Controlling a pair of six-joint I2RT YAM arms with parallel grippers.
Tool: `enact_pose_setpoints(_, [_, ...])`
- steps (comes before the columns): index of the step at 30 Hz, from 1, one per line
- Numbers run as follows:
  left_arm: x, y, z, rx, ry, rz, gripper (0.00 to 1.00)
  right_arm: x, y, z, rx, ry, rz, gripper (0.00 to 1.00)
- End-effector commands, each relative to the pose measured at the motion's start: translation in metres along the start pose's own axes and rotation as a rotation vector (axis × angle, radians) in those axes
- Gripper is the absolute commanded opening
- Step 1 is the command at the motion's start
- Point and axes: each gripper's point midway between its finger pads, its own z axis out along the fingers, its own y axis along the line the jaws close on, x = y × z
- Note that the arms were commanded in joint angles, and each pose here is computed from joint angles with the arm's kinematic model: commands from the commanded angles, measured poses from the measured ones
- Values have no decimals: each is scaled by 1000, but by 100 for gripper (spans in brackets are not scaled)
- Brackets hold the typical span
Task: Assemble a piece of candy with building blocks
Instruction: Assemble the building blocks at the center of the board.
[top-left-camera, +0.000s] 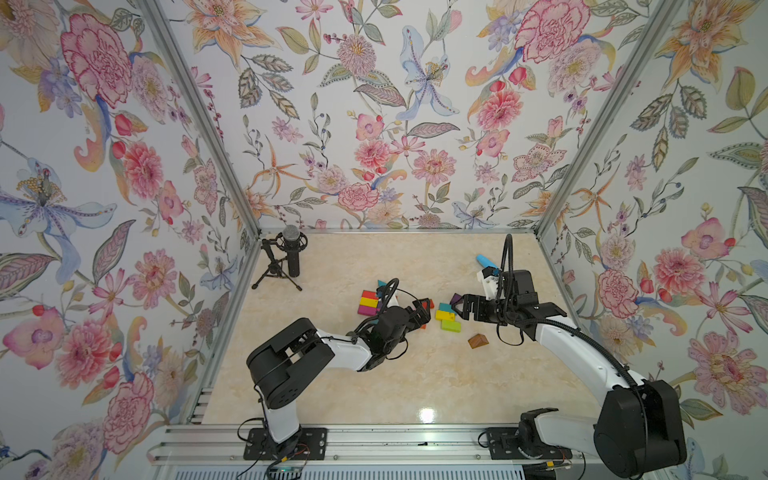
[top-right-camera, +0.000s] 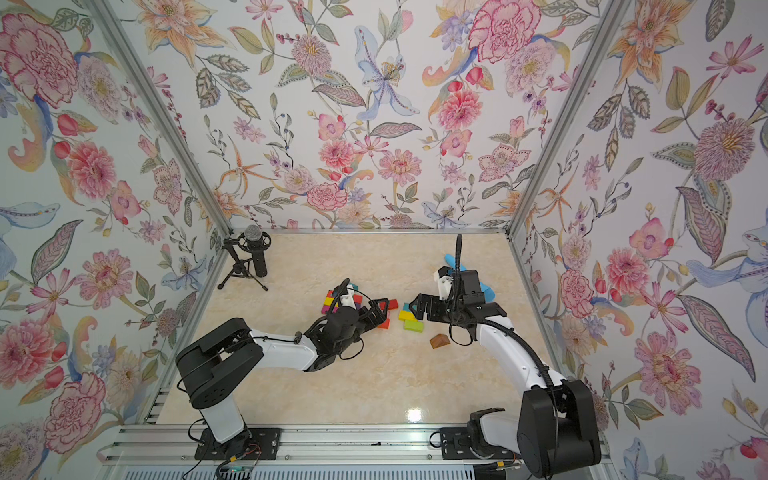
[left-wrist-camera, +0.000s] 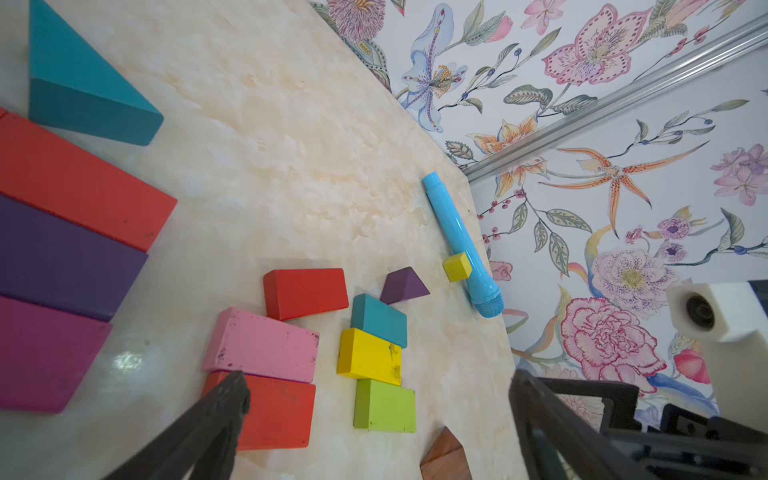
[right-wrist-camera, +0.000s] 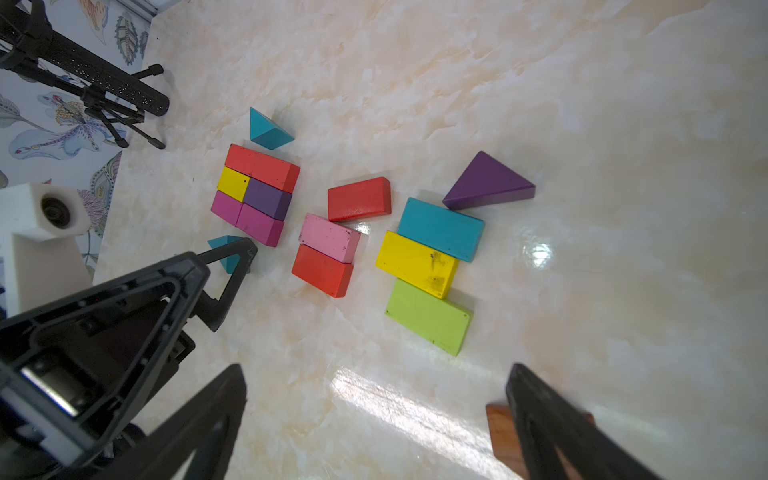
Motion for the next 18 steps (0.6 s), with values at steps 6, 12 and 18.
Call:
enact_pose_setpoints(6, [-14, -1, 17, -12, -153, -64, 99, -3, 16, -12, -87, -44, -23, 100])
enact_pose_setpoints(12, [-10, 2, 24, -33, -173, -59, 99, -1, 17, -15, -111, -63, -29, 100])
enact_pose_setpoints(18, [-8, 10, 29, -51, -199, -79, 99, 0, 19, -22, -142, -96, -13, 100])
